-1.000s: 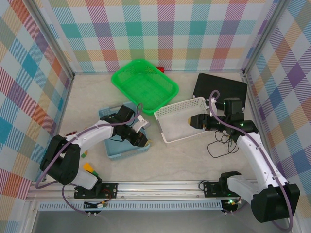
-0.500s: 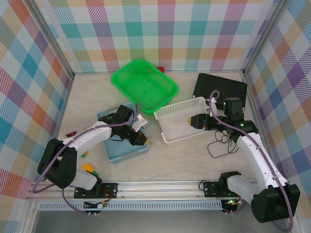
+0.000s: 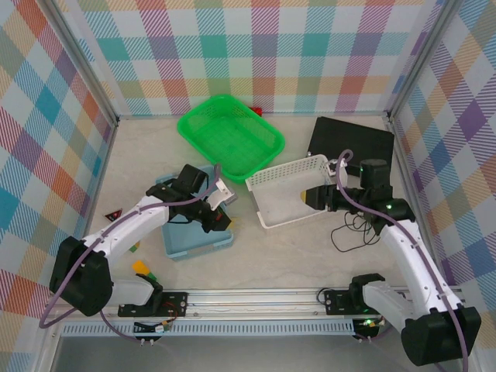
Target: Untangle the cables
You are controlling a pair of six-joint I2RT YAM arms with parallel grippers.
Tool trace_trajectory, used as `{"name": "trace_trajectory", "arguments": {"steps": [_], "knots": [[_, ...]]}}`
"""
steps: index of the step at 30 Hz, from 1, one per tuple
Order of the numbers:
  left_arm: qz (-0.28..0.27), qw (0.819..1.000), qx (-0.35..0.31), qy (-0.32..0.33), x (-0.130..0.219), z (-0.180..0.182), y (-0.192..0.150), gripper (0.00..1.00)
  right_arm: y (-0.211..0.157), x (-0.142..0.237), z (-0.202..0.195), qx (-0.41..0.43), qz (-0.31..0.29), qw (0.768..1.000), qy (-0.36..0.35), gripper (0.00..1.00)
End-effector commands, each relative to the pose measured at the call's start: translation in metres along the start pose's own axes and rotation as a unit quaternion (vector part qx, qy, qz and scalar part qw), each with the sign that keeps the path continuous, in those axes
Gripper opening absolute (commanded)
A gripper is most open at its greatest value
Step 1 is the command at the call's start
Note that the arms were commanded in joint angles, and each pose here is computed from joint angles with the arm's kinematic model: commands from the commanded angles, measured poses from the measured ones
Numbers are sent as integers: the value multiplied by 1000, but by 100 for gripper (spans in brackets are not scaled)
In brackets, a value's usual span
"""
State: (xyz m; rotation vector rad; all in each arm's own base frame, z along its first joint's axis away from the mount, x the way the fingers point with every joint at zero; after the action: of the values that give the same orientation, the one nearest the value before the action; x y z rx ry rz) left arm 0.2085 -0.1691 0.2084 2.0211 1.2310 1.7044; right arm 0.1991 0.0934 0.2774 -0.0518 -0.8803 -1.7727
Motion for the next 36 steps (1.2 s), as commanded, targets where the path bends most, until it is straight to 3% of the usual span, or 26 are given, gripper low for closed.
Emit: {"name": "trace_trajectory", "arguments": {"steps": [1,20,30,36], "knots": [[-18,1000,-19,-8,12,-5,11,0,-4,3,8,47,-10,998,33,55],[-101,993,-56,2,47,-13,66,0,-22,10,16,79,-9,994,75,58],[-178,982,-58,7,73,-28,86,0,-16,3,20,85,-18,986,143,60],[-201,978,-58,-1,85,-37,93,0,-11,-15,31,131,-6,974,182,61]]}}
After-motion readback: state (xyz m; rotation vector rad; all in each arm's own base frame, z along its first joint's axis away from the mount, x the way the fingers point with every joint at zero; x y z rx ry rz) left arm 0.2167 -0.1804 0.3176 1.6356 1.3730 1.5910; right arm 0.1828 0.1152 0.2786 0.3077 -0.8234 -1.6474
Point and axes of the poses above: each hand's point on the last joint's axis, 136 mm out from that joint toward the fingers, its own x axis back along the fingers, its own z axis along the line the jaws close on, y = z × x, the point moved 9 cm from there along x, back along the fingers, and after that the axes turned 9 degrees about -x, right-handed, at the moved point
